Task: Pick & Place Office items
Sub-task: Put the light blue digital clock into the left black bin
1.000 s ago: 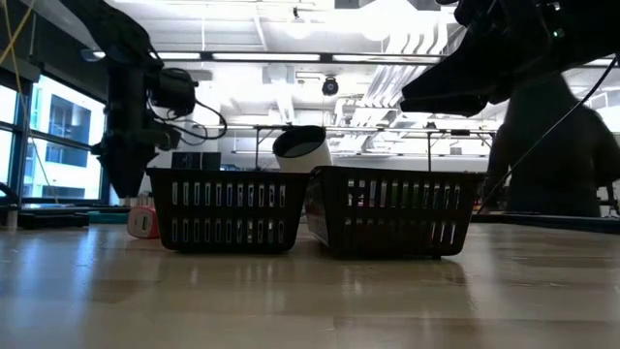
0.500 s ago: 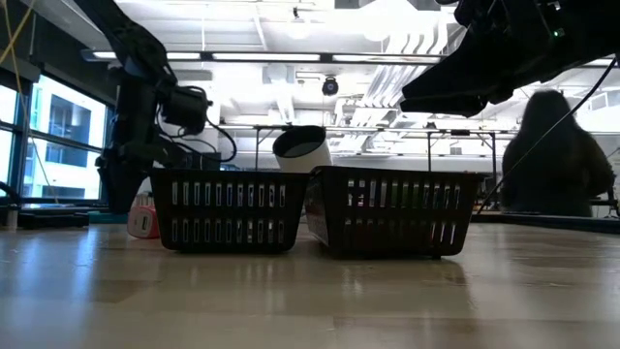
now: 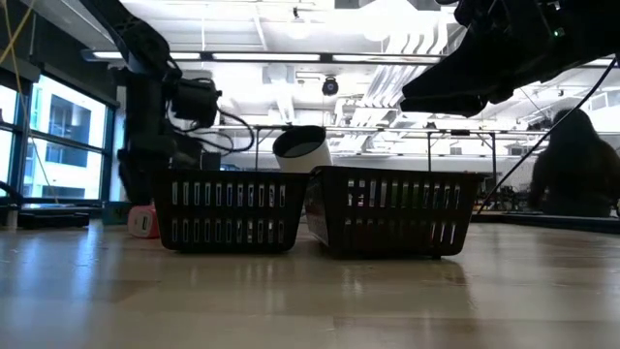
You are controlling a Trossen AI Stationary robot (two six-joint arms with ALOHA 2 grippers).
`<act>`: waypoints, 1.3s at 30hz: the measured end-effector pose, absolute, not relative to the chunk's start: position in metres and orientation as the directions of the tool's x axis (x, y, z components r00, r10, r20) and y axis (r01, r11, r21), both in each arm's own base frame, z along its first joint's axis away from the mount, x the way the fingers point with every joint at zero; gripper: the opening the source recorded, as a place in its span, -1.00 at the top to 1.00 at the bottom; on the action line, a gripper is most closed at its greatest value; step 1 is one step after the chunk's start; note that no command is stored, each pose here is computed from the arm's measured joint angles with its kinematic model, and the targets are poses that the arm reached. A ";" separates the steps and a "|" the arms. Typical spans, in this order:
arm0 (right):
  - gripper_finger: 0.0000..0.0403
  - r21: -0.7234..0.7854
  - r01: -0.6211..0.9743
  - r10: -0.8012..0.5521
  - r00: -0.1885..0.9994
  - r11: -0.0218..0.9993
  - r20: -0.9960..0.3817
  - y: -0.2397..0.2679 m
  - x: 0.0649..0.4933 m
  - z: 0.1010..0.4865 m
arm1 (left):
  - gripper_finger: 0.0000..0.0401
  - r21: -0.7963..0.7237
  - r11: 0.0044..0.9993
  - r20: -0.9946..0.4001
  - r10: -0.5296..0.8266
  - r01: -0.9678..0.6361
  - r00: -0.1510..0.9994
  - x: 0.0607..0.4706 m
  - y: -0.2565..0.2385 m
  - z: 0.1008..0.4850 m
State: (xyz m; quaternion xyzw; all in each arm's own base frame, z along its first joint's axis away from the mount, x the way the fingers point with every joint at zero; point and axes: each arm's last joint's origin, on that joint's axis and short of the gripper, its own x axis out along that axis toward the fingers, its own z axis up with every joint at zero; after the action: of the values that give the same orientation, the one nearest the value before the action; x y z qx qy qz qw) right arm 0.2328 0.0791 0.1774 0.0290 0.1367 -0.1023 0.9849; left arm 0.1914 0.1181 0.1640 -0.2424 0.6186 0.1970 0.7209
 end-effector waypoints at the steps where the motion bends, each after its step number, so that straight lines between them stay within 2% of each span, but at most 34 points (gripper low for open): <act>1: -0.14 0.029 0.209 -0.193 0.942 0.977 -0.275 0.079 0.233 0.177 | 0.01 -0.117 0.814 -0.985 -0.022 -0.569 0.171 0.194 0.116 0.165; 5: -0.14 0.030 0.208 -0.192 0.942 0.978 -0.275 0.079 0.233 0.177 | 0.01 -0.130 0.843 -0.977 -0.020 -0.522 0.211 0.204 0.112 0.176; 9: -0.14 0.030 0.208 -0.192 0.942 0.978 -0.276 0.079 0.233 0.177 | 0.01 -0.093 0.854 -0.980 0.014 -0.513 0.200 0.206 0.110 0.196; 14: -0.14 0.030 0.207 -0.191 0.942 0.978 -0.276 0.079 0.233 0.177 | 0.01 0.097 0.827 -0.985 0.158 -0.554 0.064 0.194 0.106 0.226; 18: -0.14 0.033 0.196 -0.180 0.944 0.980 -0.278 0.079 0.233 0.177 | 0.01 0.114 0.808 -0.978 0.194 -0.578 0.079 0.187 0.105 0.236; 39: -0.14 0.035 0.185 -0.168 0.943 0.982 -0.287 0.080 0.233 0.176 | 0.01 0.126 0.728 -0.991 0.125 -0.674 -0.051 0.184 0.123 0.206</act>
State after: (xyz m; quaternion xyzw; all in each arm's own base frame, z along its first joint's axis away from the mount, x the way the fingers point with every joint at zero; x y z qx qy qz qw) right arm 0.2327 0.0797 0.1765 0.0309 0.1430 -0.0896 0.9852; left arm 0.1835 0.1232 0.2057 -0.2086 0.6579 0.3040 0.6566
